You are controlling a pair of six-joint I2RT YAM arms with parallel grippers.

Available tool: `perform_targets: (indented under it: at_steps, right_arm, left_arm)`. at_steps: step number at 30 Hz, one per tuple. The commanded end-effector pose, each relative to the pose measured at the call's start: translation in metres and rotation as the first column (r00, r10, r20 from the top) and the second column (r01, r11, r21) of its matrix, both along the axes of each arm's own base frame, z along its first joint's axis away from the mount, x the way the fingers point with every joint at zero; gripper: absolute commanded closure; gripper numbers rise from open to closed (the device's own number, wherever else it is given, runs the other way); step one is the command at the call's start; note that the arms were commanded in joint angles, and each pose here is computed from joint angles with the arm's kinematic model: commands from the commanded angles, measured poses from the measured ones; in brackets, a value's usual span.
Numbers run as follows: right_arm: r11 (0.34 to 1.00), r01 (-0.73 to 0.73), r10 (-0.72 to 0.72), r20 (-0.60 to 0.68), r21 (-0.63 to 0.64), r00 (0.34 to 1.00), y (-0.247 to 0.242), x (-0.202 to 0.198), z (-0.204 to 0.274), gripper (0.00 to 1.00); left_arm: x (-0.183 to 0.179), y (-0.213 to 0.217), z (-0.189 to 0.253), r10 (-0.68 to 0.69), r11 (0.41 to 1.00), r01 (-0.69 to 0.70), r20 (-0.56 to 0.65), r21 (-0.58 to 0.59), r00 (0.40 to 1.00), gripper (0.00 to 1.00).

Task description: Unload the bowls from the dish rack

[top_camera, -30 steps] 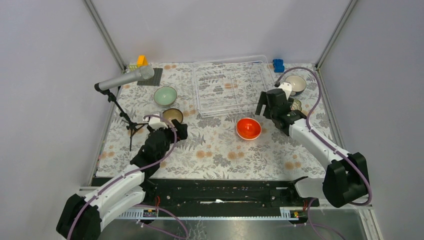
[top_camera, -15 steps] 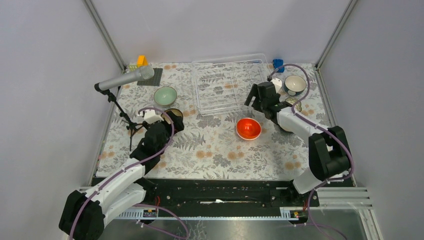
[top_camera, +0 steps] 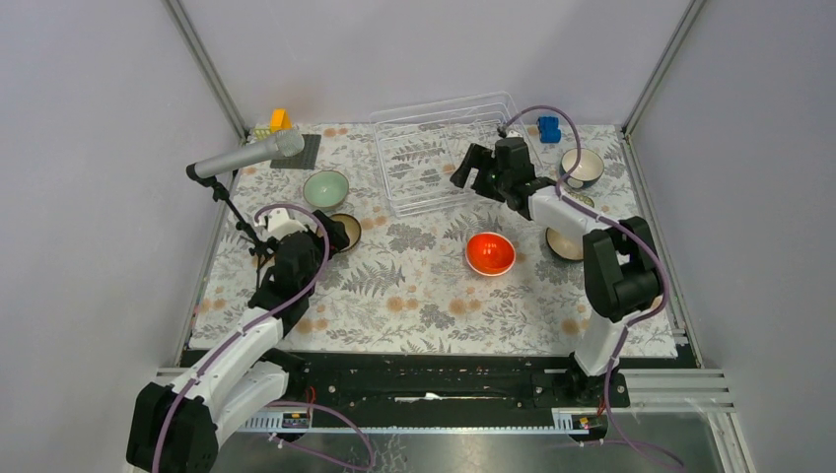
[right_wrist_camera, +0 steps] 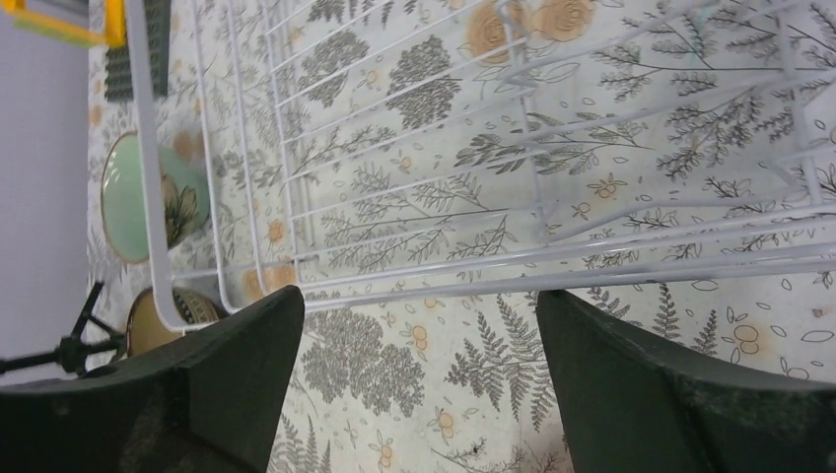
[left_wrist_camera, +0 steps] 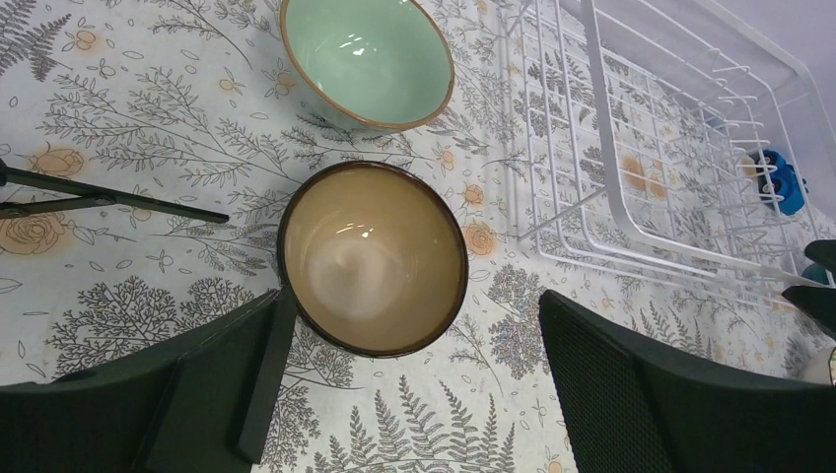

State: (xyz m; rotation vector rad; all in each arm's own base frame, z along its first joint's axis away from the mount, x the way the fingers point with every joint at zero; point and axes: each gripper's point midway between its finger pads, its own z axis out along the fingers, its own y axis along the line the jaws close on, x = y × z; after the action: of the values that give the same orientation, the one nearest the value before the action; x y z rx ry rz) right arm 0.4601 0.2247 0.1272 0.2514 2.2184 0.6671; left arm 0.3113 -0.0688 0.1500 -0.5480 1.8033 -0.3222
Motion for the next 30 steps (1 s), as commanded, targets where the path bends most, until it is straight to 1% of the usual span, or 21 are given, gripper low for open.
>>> perform_targets:
  at_steps: [1,4,6,8,10,13,16,18,19,21,23,24,26,28,30]
  right_arm:
    - [0.995,-0.101,0.102,0.149,-0.014,0.984,0.002,-0.012,0.056,0.01]
    - [0.998,-0.015,0.027,0.179,-0.066,0.983,-0.027,-0.031,0.058,0.00]
    - [0.992,0.067,-0.042,0.228,-0.105,0.973,-0.050,-0.043,0.059,0.00]
    - [0.980,0.152,-0.110,0.289,-0.128,0.951,-0.074,-0.056,0.058,0.00]
    - [0.962,0.238,-0.175,0.359,-0.138,0.917,-0.096,-0.067,0.058,0.00]
    - [0.943,0.293,-0.188,0.474,-0.159,0.860,-0.119,-0.087,0.059,0.00]
    - [0.914,0.378,-0.224,0.596,-0.146,0.771,-0.144,-0.107,0.067,0.00]
    - [0.877,0.462,-0.277,0.648,-0.131,0.710,-0.165,-0.119,0.067,0.00]
    - [0.858,0.492,-0.280,0.668,-0.148,0.690,-0.174,-0.124,0.065,0.00]
    - [0.834,0.502,-0.229,0.686,-0.228,0.691,-0.181,-0.128,0.059,0.00]
    - [0.813,0.496,-0.184,0.674,-0.306,0.716,-0.185,-0.131,0.051,0.00]
    - [0.803,0.500,-0.178,0.671,-0.323,0.720,-0.187,-0.132,0.048,0.00]
    - [0.785,0.517,-0.182,0.671,-0.341,0.719,-0.193,-0.131,0.041,0.00]
    - [0.761,0.522,-0.156,0.671,-0.386,0.724,-0.198,-0.128,0.030,0.00]
    - [0.754,0.519,-0.148,0.665,-0.403,0.732,-0.200,-0.126,0.019,0.01]
  left_arm:
    - [0.009,-0.004,0.021,-0.013,0.999,0.015,0.050,-0.036,0.999,0.01]
    - [0.009,-0.007,0.020,-0.047,0.999,0.047,0.068,-0.005,0.997,0.01]
    - [0.010,-0.006,0.018,-0.075,0.996,0.071,0.081,0.055,0.994,0.01]
    - [0.009,-0.011,0.016,-0.139,0.984,0.126,0.104,0.124,0.985,0.01]
    - [0.006,-0.013,0.015,-0.182,0.971,0.156,0.136,0.181,0.974,0.01]
    - [0.001,-0.012,0.019,-0.197,0.961,0.155,0.177,0.228,0.964,0.01]
    - [-0.002,-0.006,0.024,-0.181,0.959,0.126,0.202,0.254,0.963,0.01]
    - [-0.003,-0.001,0.025,-0.168,0.955,0.106,0.210,0.278,0.963,0.01]
    - [-0.004,0.000,0.023,-0.170,0.951,0.101,0.218,0.293,0.961,0.01]
    - [-0.005,0.003,0.019,-0.163,0.949,0.082,0.252,0.304,0.954,0.01]
    - [-0.007,0.013,0.016,-0.121,0.950,0.025,0.291,0.312,0.949,0.01]
    - [-0.007,0.019,0.016,-0.083,0.954,-0.009,0.292,0.299,0.953,0.01]
    - [-0.007,0.024,0.017,-0.079,0.941,-0.022,0.282,0.337,0.956,0.01]
    - [-0.006,0.031,0.016,-0.046,0.934,-0.054,0.268,0.354,0.962,0.01]
    - [-0.006,0.038,0.014,-0.025,0.918,-0.079,0.253,0.390,0.967,0.01]
